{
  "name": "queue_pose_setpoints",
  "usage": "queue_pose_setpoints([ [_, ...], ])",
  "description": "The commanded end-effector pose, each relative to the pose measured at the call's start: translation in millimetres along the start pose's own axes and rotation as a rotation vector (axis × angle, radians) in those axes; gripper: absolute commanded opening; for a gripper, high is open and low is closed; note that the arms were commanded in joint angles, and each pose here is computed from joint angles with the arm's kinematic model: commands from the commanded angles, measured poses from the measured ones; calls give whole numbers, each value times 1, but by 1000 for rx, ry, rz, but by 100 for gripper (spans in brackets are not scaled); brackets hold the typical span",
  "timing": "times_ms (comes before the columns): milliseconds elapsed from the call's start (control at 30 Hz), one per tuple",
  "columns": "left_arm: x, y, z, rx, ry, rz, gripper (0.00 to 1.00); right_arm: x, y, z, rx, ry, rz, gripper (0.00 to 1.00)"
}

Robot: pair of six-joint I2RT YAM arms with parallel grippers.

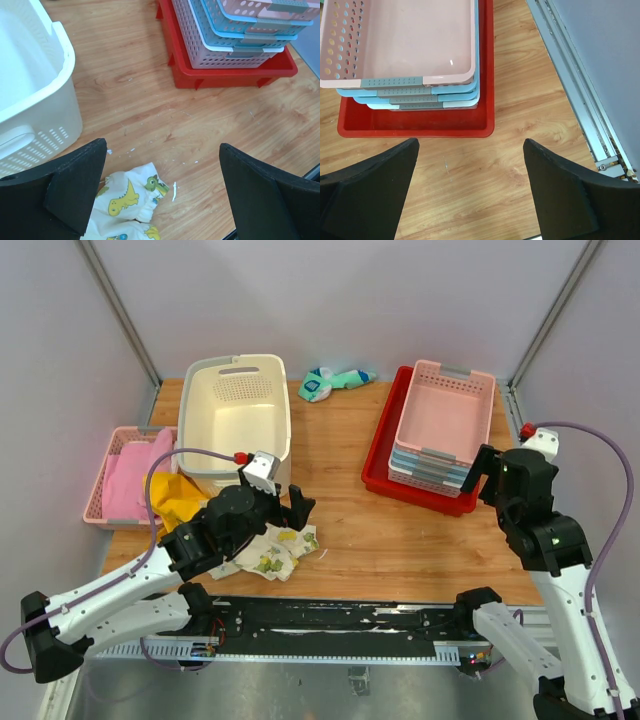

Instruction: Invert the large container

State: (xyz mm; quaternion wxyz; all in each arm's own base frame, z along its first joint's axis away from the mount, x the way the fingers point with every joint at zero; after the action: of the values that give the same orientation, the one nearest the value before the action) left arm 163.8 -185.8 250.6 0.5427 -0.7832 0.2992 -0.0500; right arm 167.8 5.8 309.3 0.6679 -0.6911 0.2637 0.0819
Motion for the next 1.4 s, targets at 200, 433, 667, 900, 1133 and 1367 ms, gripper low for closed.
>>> queue_pose_setpoints([
  [200, -2, -14, -3, 4, 0, -65, 99, 1, 2, -3, 21, 42, -13, 88],
  [433, 0, -17, -4, -13, -30, -51, 99, -4, 7, -12, 71, 115, -1, 91],
  [667, 28, 13, -31, 2, 101, 168, 99, -12, 6, -13, 76, 65, -66, 89],
  [900, 45, 44, -60, -6, 182, 277, 99, -3, -17, 12, -25, -98, -25, 89],
  [1133, 44, 18, -65, 8, 121, 227, 99, 41, -56, 64, -86, -160, 124, 86],
  [1367, 32, -14, -70, -65, 87, 142, 99, 79, -85, 127, -168, -174, 161, 87],
])
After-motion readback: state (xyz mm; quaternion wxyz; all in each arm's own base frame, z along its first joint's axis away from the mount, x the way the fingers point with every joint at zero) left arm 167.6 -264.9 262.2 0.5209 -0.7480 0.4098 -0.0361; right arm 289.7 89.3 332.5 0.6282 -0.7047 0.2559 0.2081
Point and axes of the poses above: each gripper's point midway between its finger pads, its own x axis out along the fingers, its own z axis along the line the jaws close on, y = z × x, the point moved 7 cm from there along -x, back along the fingers, and after that the axes turned 10 degrees about -x, right-handed, at the moved point
